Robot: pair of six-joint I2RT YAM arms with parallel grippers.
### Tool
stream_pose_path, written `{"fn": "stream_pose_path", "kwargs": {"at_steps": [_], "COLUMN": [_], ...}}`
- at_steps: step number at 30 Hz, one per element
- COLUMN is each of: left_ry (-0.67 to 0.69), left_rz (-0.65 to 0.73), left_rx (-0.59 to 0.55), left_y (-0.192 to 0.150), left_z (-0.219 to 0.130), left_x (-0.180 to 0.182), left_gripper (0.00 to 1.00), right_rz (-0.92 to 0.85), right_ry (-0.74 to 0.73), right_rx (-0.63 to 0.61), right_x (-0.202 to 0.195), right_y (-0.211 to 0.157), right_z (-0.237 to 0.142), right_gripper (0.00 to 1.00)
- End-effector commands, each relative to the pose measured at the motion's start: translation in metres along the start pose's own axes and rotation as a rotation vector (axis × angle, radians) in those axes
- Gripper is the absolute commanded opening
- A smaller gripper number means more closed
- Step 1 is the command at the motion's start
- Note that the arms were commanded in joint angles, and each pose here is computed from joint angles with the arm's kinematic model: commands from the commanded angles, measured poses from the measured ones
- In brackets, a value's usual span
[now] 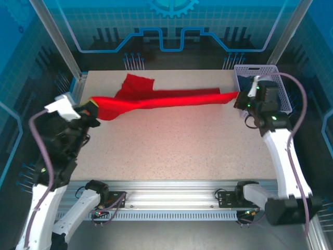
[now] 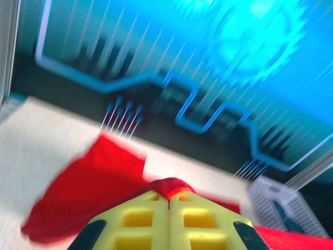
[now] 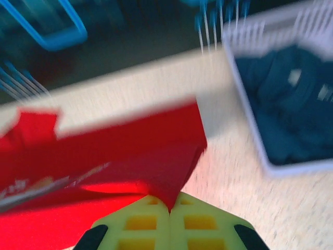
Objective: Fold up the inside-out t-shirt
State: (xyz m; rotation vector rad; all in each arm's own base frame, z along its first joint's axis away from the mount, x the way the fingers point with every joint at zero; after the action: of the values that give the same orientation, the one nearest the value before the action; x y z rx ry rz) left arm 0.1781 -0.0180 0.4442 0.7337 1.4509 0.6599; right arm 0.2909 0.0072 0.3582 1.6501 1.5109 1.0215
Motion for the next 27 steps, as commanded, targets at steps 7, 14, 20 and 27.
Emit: {"fn": "stream_pose_path", "kwargs": {"at_steps": [7, 14, 20, 27], "left_ry": [-0.245, -0.182, -0.01, 0.142], "left_rz": [0.187, 0.304, 0.448, 0.481], "left_rx": [-0.331, -0.449, -0.315, -0.049], "left_y": [0.132, 0.185, 0.165, 0.074], "left_z": [-0.104, -0.092, 0.051, 0.245], "left_x": [-0.089, -0.122, -0.125, -0.052], "left_gripper": [0.0, 0.0, 0.0, 0.0], "right_rz": [-0.081, -0.106, -0.123, -0.127], "right_ry": [-0.087, -0.069, -0.069, -0.053], "right_rx": [-0.414, -0.566, -0.49, -0.206], "right_x": [-0.003, 0.003, 0.007, 0.012], "right_y": [0.072, 0.105, 0.131, 0.108], "right_z": [-0.194, -0.25, -0.179, 0.038], "right_gripper": [0.0, 0.0, 0.0, 0.0]}}
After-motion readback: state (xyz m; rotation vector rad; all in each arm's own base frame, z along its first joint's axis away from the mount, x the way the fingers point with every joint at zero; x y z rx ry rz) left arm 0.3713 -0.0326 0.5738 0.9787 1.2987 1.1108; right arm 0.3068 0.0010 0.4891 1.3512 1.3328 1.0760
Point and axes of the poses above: each hand's point on the last joint's axis, 136 mm out from that joint toward the fingers, its own z axis out along the fingers, its own x axis along the line the jaws close on, y = z × x, the point moved 5 cm from there along -z, back along the fingers, and after that the axes turned 10 degrees about -z, right-handed, at the moved point
